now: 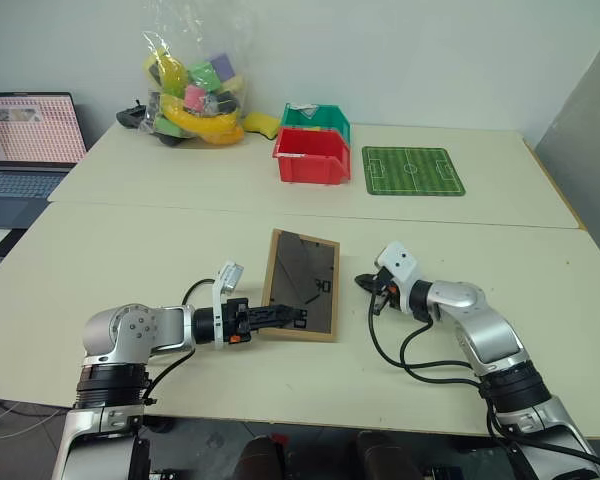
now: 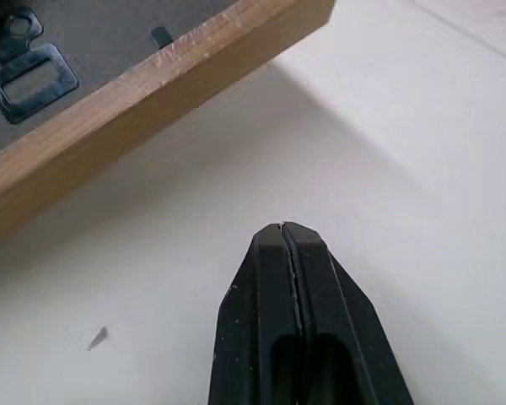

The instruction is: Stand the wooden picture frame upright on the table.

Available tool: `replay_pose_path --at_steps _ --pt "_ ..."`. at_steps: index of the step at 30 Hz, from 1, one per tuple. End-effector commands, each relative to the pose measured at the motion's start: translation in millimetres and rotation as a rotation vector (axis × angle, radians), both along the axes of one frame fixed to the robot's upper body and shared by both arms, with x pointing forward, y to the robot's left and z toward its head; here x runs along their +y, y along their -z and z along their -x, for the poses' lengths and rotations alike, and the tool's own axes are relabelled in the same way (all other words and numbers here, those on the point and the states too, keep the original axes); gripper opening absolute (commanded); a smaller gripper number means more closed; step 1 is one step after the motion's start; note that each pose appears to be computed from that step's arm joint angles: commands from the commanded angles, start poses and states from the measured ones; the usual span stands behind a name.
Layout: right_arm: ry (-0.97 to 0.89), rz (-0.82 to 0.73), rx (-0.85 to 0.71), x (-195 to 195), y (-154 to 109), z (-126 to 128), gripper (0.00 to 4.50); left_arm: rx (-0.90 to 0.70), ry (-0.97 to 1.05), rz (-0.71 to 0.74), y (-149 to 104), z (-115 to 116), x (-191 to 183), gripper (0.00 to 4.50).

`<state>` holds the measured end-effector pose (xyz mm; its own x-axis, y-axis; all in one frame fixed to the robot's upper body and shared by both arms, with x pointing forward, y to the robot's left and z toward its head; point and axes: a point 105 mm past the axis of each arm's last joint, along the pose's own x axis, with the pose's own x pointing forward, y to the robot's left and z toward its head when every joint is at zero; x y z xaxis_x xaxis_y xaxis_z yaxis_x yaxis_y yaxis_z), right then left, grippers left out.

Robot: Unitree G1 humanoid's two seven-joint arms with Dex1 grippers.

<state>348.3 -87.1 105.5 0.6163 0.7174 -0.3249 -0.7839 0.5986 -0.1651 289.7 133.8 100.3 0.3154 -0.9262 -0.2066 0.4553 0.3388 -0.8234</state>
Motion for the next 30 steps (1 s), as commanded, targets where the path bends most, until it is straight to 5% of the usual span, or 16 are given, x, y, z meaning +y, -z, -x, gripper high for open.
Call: replay_pose_path --at_steps 1,8,15,22,30 --pt "-0.083 -0.145 -0.085 6.9 -68.1 2.9 0.0 -0.188 -0.013 0.026 -42.3 -20.8 -9.3 1.27" --pt "-0.195 -0.327 -0.044 13.6 -126.3 1.7 1.44 -0.475 0.125 -0.054 -87.5 -19.7 -24.7 1.27" --pt "-0.274 -0.434 -0.033 32.3 -157.0 -0.5 2.9 -0.579 0.146 -0.109 -98.7 -29.3 -24.9 1.27" --pt "-0.319 -0.424 -0.026 61.2 -152.4 1.9 4.44 -0.616 0.143 -0.107 -107.8 -32.4 -25.7 1.27" --pt "-0.507 -0.436 0.058 83.3 -146.0 33.7 4.48 -0.612 0.131 -0.116 -103.8 -30.3 -23.0 1.27"
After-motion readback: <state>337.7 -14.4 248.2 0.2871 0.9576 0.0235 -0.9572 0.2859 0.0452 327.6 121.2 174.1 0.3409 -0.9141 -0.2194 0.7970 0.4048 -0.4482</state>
